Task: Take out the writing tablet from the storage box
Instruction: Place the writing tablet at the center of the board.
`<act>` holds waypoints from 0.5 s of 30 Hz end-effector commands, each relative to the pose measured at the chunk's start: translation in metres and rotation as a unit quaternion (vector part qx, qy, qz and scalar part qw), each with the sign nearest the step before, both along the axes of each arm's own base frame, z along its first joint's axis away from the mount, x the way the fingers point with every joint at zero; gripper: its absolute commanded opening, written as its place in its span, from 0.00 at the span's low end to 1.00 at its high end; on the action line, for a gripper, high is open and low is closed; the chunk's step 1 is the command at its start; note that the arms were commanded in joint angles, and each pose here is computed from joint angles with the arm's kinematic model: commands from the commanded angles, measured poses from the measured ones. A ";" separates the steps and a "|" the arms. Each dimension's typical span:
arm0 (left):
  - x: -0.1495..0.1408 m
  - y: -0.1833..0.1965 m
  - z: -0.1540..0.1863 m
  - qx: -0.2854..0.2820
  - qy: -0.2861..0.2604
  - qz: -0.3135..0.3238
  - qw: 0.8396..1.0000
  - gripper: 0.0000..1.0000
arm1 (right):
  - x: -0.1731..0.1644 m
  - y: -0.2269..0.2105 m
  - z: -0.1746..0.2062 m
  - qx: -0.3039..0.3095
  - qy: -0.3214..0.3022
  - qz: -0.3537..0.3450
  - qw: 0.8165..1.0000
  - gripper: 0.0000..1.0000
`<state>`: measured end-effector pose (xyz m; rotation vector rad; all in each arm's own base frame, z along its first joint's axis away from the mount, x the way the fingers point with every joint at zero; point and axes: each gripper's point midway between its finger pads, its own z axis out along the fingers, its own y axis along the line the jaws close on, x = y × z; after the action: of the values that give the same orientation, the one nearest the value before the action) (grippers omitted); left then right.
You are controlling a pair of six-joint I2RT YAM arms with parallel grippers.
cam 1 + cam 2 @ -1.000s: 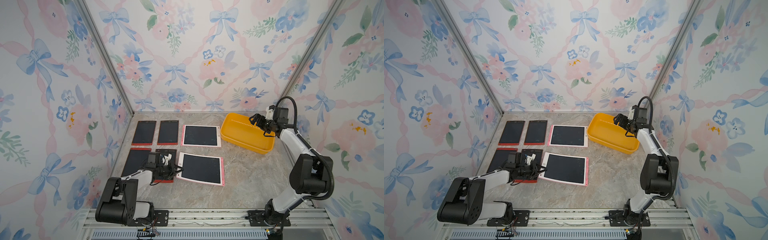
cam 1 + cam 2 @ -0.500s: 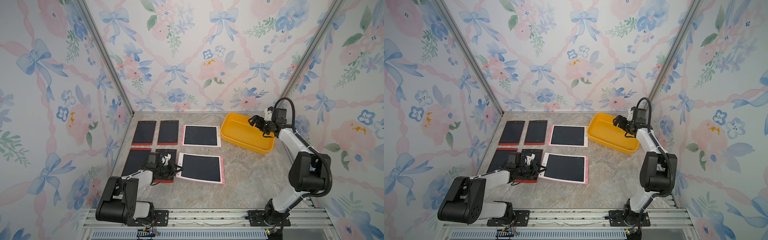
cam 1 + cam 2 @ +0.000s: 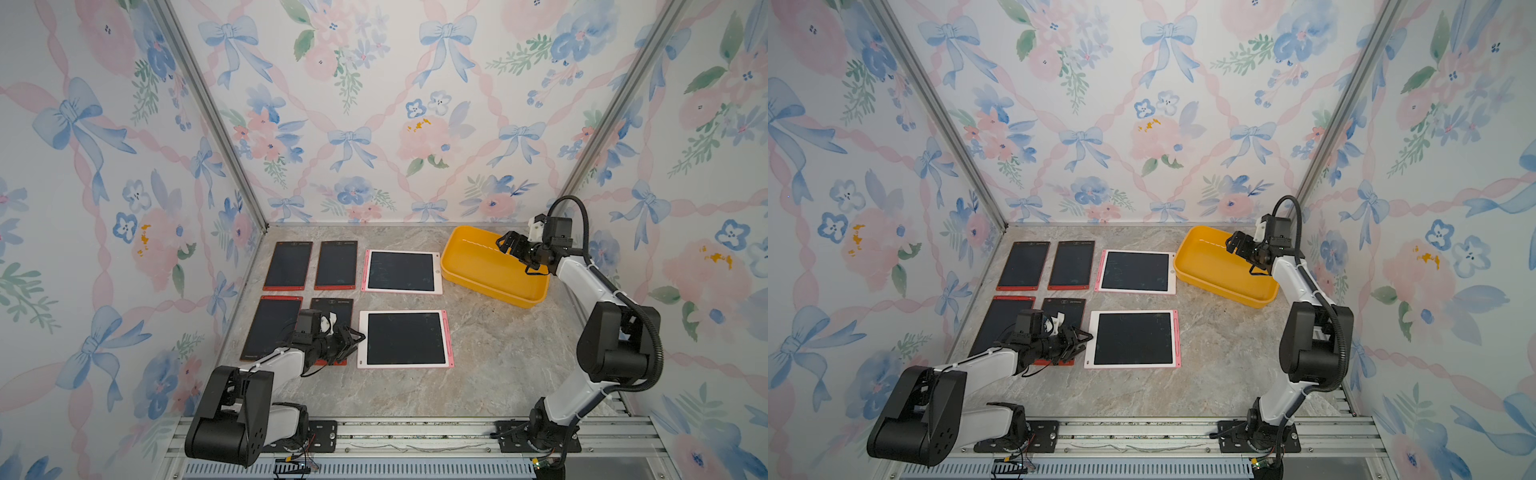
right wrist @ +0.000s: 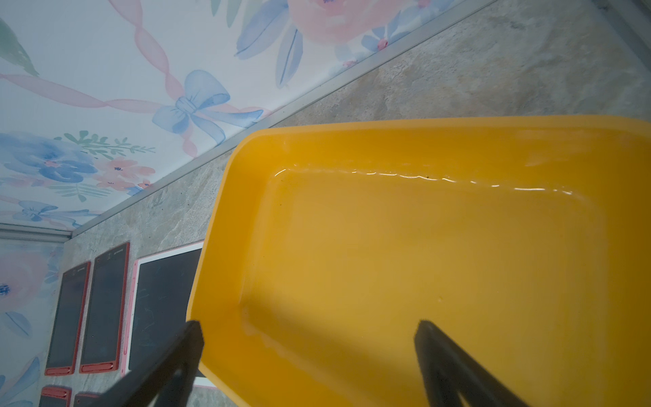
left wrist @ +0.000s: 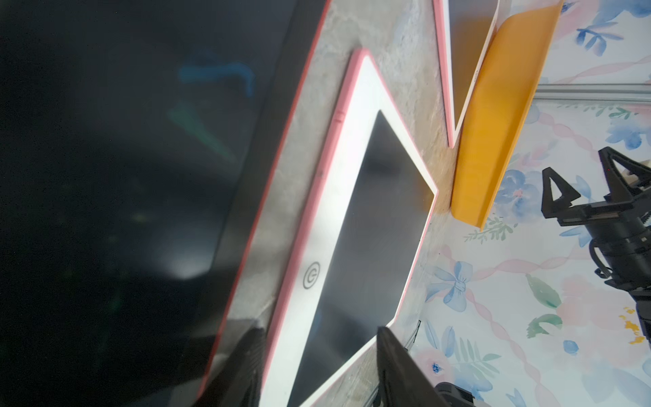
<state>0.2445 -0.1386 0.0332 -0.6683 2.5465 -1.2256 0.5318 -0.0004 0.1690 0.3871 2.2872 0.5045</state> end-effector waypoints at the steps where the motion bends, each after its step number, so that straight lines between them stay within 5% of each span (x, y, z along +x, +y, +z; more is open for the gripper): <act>1: -0.013 0.012 -0.022 0.035 0.042 0.020 0.998 0.61 | 0.003 -0.001 -0.010 -0.004 0.015 0.002 1.000 0.97; 6: 0.004 0.016 -0.011 0.050 0.021 0.018 0.998 0.64 | 0.000 -0.003 -0.009 -0.012 0.018 0.001 1.000 0.97; 15: 0.057 0.047 0.051 0.169 -0.064 0.018 0.983 0.72 | -0.017 -0.024 -0.021 -0.067 0.061 -0.041 0.995 0.97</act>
<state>0.2979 -0.1072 0.0733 -0.5903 2.5222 -0.9156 0.5221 -0.0155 0.1531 0.4362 2.3508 0.3817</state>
